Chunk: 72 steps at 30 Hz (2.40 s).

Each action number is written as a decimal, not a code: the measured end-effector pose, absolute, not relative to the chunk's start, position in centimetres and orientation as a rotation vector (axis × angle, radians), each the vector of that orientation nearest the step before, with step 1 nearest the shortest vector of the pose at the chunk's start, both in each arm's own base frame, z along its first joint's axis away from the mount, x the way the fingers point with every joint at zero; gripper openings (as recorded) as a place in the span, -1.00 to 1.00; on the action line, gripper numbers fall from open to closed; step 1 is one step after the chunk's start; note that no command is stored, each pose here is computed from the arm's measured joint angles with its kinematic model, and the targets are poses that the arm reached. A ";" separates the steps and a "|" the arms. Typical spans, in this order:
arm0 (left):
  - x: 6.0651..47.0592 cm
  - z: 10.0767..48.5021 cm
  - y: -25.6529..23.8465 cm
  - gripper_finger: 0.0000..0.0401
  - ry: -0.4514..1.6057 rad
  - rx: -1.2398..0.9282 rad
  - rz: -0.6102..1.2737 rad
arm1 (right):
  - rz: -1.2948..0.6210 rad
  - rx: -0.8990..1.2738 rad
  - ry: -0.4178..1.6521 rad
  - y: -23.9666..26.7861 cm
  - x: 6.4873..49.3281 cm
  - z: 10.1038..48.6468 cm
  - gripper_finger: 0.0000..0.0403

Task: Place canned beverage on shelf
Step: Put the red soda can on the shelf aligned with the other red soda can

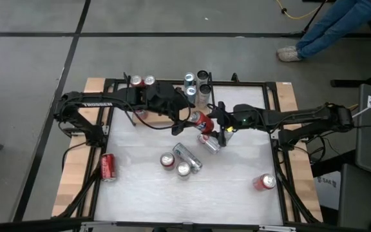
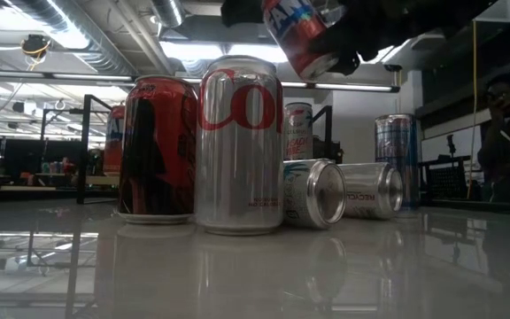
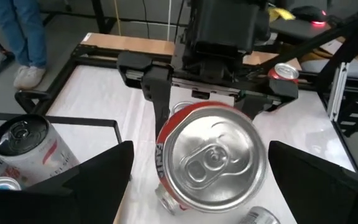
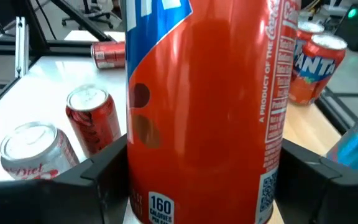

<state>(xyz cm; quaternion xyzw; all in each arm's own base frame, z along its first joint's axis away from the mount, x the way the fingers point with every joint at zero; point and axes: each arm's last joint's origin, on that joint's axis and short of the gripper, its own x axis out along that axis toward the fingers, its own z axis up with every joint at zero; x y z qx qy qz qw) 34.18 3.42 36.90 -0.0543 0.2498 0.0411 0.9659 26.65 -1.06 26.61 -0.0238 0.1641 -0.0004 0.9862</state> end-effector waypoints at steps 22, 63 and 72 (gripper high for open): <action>36.3 34.2 2.9 0.82 0.584 -0.123 0.029 | 0.012 -0.038 0.393 -1.0 26.6 25.8 0.45; 36.9 33.6 -0.1 0.63 0.597 0.028 -0.114 | 0.276 0.131 0.411 -0.2 26.5 25.8 0.45; 36.9 33.6 -0.1 0.44 0.596 0.028 -0.113 | 0.279 0.129 0.411 -0.2 26.5 25.8 0.53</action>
